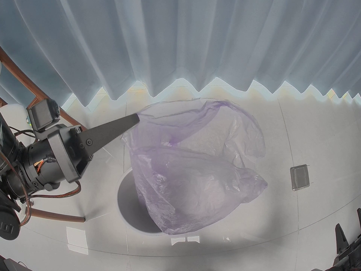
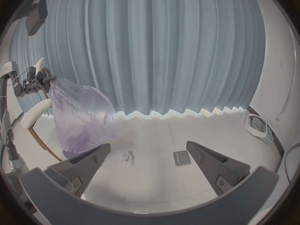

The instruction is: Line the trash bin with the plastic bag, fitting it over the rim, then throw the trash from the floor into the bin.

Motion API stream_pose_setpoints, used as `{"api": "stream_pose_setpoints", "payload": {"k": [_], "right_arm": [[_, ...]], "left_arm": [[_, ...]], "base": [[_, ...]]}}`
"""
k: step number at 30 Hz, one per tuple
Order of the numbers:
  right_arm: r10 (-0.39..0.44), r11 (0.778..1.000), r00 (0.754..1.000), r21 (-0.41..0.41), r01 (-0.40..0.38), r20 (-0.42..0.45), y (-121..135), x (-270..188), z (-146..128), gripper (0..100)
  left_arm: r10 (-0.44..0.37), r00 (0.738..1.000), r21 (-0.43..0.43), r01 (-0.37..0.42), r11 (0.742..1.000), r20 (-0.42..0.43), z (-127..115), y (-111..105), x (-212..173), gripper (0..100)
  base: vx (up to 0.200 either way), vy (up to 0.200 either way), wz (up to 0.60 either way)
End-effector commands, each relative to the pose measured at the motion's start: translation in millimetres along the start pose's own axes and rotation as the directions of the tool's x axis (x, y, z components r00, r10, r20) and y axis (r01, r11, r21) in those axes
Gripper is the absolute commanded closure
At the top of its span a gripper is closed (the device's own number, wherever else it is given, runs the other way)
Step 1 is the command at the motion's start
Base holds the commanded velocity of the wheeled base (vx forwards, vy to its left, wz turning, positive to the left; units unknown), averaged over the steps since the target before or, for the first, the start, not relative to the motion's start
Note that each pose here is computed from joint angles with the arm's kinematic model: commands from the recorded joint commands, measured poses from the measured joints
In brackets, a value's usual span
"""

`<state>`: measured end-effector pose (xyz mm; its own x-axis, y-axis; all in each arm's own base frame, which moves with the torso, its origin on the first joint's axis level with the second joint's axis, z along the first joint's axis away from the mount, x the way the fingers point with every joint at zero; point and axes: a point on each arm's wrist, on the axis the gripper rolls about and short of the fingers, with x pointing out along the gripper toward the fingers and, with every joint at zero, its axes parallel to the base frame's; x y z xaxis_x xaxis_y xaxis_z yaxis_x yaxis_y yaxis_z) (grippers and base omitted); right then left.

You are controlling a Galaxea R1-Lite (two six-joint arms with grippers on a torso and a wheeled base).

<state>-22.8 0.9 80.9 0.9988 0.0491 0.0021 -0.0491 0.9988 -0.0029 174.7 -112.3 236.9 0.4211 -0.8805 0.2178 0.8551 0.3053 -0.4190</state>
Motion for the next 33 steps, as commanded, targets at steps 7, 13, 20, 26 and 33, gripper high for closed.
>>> {"api": "stream_pose_setpoints", "payload": {"k": [7,13,20,26,33], "right_arm": [[0.000,1.000,1.000,0.000,0.000,-0.001,0.0,0.0,-5.3,0],[0.000,1.000,1.000,0.000,0.000,-0.001,0.0,0.0,-5.3,0],[0.000,1.000,1.000,0.000,0.000,-0.001,0.0,0.0,-5.3,0],[0.000,1.000,1.000,0.000,0.000,-0.001,0.0,0.0,-5.3,0],[0.000,1.000,1.000,0.000,0.000,-0.001,0.0,0.0,-5.3,0]], "left_arm": [[0.045,0.998,-0.029,-0.046,0.999,-0.033,-10.3,10.7,-3.4,100],[0.048,0.996,-0.056,-0.052,0.997,-0.075,-22.5,5.5,-12.2,100],[0.012,0.990,-0.097,-0.026,0.995,-0.144,-39.4,-5.6,-17.2,100],[-0.020,0.985,-0.112,0.001,0.994,-0.171,-45.5,-15.3,-22.0,100],[0.013,0.983,-0.120,-0.035,0.992,-0.182,-46.0,-12.1,-25.3,100]], "base": [[0.000,0.000,0.00],[0.000,0.000,0.00],[0.000,0.000,0.00],[0.000,0.000,0.00],[0.000,0.000,0.00]]}}
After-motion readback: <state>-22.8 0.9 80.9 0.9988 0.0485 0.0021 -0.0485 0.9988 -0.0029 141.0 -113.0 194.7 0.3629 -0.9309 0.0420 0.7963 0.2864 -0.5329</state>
